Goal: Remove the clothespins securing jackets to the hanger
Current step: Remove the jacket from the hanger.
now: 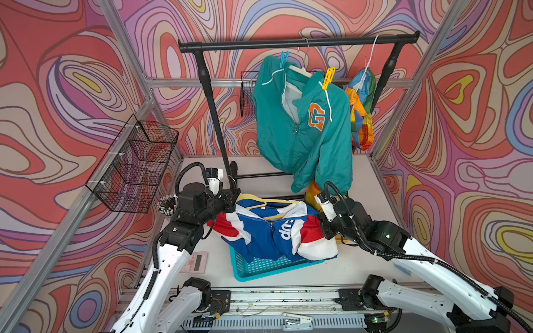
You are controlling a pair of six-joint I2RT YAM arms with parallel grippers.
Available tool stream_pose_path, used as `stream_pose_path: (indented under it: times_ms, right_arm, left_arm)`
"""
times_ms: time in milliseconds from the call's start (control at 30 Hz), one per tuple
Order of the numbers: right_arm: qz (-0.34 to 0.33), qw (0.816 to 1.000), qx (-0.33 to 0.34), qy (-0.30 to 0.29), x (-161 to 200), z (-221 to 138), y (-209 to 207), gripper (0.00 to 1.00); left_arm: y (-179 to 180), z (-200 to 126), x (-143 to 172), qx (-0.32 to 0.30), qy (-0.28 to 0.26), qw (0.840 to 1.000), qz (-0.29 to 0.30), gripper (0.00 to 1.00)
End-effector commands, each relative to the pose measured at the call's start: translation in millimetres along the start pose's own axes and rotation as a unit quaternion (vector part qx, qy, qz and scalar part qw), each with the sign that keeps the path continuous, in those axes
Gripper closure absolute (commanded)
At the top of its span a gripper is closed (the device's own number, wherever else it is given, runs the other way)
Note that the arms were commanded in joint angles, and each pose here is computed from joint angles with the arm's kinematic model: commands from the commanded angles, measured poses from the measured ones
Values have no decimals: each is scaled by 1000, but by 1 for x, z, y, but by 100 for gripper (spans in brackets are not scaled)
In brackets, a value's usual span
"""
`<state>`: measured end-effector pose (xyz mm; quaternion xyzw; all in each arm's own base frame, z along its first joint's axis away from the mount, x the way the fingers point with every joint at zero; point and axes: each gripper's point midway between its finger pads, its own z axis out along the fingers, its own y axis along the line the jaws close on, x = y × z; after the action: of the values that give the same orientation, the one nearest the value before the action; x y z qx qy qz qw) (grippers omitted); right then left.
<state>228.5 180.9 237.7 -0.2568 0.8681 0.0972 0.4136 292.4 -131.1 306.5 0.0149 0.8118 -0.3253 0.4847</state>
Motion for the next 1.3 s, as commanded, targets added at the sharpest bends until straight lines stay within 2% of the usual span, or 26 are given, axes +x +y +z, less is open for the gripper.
stream_pose_path:
  times_ms: [0,300,567,933,1067,1200,1233,1267]
  right_arm:
    - [23,998,19,52,33,4,-8,100]
    - [66,997,-3,36,34,0,-2,100]
    - [79,995,-31,52,42,7,10,100]
    - [102,992,-29,72,55,9,10,100]
    - [97,992,-47,70,46,11,18,100]
    - [99,993,-59,29,15,2,21,100]
    - [98,993,-61,18,7,-2,21,98]
    - [97,993,-63,6,-3,-6,21,91]
  left_arm:
    - [7,-13,-46,-35,-89,995,-5,100]
    - [14,-16,-60,-55,-115,991,-33,100]
    - [7,-18,-70,-34,-133,989,-49,100]
    - [6,-22,-88,-20,-159,984,-77,100]
    - [-4,-21,-88,5,-146,987,-74,100]
    - [-8,-23,-83,15,-142,987,-67,100]
    - [-9,-23,-81,17,-139,988,-66,100]
    - [-9,-23,-79,18,-135,989,-65,100]
